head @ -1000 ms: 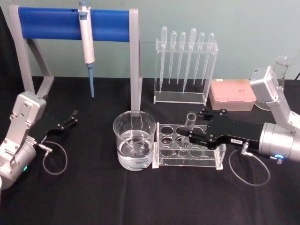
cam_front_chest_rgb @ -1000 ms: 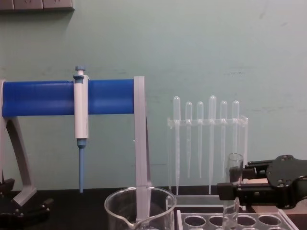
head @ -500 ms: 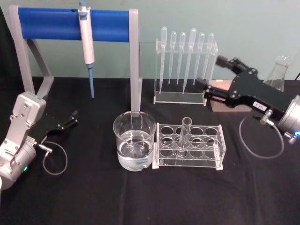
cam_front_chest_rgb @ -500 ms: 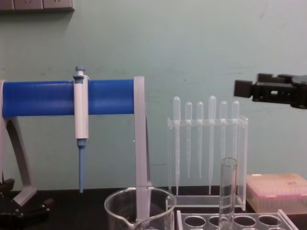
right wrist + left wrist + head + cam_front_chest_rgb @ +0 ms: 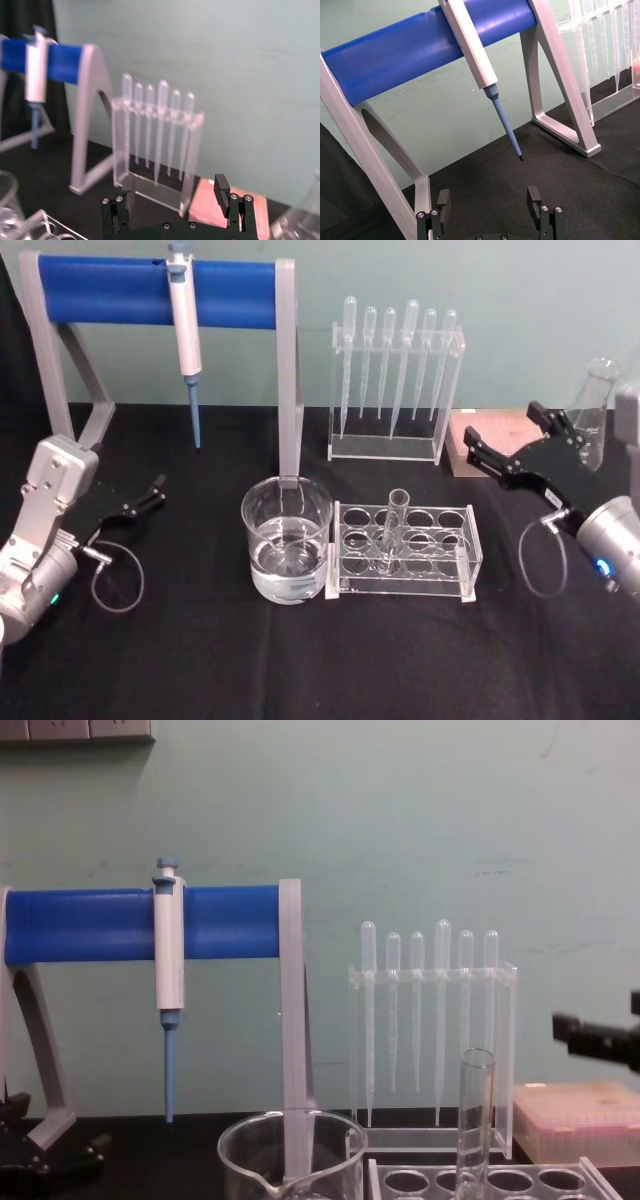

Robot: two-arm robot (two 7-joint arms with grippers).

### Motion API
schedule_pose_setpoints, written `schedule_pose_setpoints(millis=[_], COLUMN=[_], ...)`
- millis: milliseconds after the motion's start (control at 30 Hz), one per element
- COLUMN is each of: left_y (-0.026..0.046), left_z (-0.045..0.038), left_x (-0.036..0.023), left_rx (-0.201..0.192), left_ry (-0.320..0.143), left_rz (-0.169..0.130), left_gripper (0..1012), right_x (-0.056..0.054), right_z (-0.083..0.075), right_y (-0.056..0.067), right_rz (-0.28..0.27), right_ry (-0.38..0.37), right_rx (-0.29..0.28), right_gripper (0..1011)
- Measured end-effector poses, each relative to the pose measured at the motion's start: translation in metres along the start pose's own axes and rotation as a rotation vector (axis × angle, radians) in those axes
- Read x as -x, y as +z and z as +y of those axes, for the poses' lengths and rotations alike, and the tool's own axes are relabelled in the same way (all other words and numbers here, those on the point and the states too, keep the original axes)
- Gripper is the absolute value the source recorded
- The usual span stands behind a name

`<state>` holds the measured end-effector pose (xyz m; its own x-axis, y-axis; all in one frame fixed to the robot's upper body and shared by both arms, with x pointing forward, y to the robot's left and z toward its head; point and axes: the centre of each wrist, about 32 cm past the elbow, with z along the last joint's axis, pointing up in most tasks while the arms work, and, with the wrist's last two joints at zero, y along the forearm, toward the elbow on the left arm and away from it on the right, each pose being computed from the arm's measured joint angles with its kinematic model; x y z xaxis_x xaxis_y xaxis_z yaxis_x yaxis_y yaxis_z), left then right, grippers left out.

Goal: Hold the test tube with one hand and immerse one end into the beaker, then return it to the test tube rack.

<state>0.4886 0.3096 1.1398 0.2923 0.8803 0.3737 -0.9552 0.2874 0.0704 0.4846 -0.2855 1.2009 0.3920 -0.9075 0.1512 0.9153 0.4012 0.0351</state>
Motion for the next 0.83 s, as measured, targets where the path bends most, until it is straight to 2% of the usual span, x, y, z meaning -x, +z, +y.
schedule_pose_setpoints(millis=[67, 167, 300, 833], left_y=[0.0, 0.0, 0.0, 0.0], left_z=[0.0, 0.0, 0.0, 0.0], left_x=[0.0, 0.0, 0.0, 0.0], left_rx=[0.0, 0.0, 0.0, 0.0], left_ry=[0.0, 0.0, 0.0, 0.0], left_rz=[0.0, 0.0, 0.0, 0.0], left_gripper=[1000, 1000, 1000, 1000], right_x=[0.004, 0.007, 0.007, 0.008], right_z=[0.0, -0.001, -0.001, -0.001], right_y=[-0.008, -0.015, -0.026, -0.023], right_rz=[-0.005, -0.008, -0.008, -0.006], right_ry=[-0.028, -0.042, 0.01, -0.008], right_rx=[0.015, 0.022, -0.002, 0.007], right_gripper=[1003, 1003, 1002, 1002])
